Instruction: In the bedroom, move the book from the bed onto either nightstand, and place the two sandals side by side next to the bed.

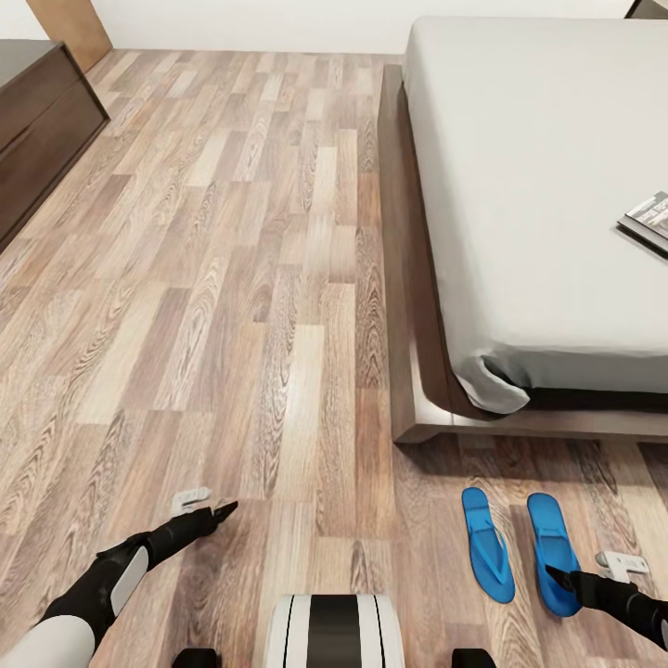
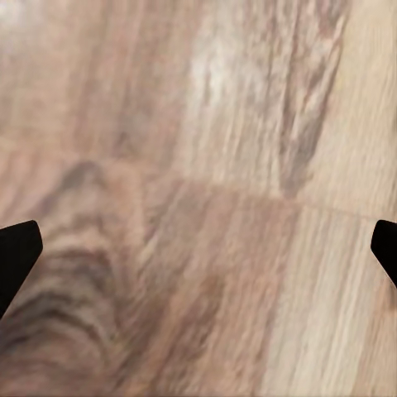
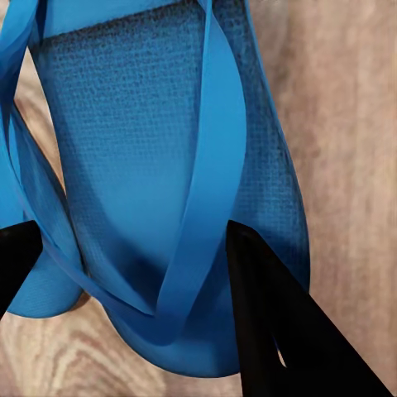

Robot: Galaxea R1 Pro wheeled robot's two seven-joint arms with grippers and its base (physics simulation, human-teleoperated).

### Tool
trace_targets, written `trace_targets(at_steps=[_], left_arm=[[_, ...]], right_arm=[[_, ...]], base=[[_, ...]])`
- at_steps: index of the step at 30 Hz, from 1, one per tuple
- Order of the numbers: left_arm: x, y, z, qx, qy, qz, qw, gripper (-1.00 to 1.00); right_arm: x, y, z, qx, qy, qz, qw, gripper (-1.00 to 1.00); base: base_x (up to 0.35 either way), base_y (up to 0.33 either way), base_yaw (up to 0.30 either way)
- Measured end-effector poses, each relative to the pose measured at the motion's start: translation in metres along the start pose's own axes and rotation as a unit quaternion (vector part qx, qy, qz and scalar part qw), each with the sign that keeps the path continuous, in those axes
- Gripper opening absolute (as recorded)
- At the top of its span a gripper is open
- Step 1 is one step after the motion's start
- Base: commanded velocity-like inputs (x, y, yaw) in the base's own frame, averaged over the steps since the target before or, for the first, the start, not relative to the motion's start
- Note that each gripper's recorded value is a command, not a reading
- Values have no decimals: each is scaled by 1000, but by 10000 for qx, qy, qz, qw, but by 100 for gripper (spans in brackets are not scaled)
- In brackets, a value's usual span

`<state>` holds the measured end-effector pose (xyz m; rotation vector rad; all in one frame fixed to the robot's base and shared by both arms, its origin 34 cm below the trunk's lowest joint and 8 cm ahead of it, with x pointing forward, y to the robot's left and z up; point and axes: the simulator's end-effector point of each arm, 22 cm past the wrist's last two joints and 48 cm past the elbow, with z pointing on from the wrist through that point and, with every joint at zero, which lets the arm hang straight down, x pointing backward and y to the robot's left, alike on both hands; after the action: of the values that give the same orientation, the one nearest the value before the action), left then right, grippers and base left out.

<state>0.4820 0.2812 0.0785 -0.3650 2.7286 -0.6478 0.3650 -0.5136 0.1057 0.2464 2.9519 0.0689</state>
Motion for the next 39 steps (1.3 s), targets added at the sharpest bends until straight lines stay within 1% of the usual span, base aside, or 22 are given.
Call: trace_targets(at_steps=[2,13,16,20,22,24,27,32,39], left_arm=[[0,0,0,0,-2,-1,10000,100],[23,9,10,-50,195,-100,9997,100],[23,8,10,-25,193,-107,9998,100],[22,8,10,-11,191,-115,9998,100],[22,7,10,-6,190,-117,9998,100],[22,7,10,-3,192,-115,9997,100],[22,7,10,-2,193,-115,9997,100],[22,7,10,-3,194,-114,9997,100],[37,15,16,-50,319,-168,9993,100]], right_arm=[[0,0,0,0,0,0,10000,-100],[20,-3,10,37,225,4,9997,-100],[19,-4,10,34,217,3,9998,-100],[14,-3,10,31,148,-34,9999,-100],[-2,-3,10,27,-115,-191,9997,-100],[-11,-2,9,26,-271,-297,9992,-100],[-14,-2,9,28,-335,-345,9988,-100],[-15,-2,9,29,-352,-359,9987,-100],[-1,-4,16,57,-191,-366,9991,-100]], base=[[0,0,0],[0,0,0],[0,0,0],[0,0,0],[0,0,0],[0,0,0],[0,0,0],[0,0,0],[0,0,0]])
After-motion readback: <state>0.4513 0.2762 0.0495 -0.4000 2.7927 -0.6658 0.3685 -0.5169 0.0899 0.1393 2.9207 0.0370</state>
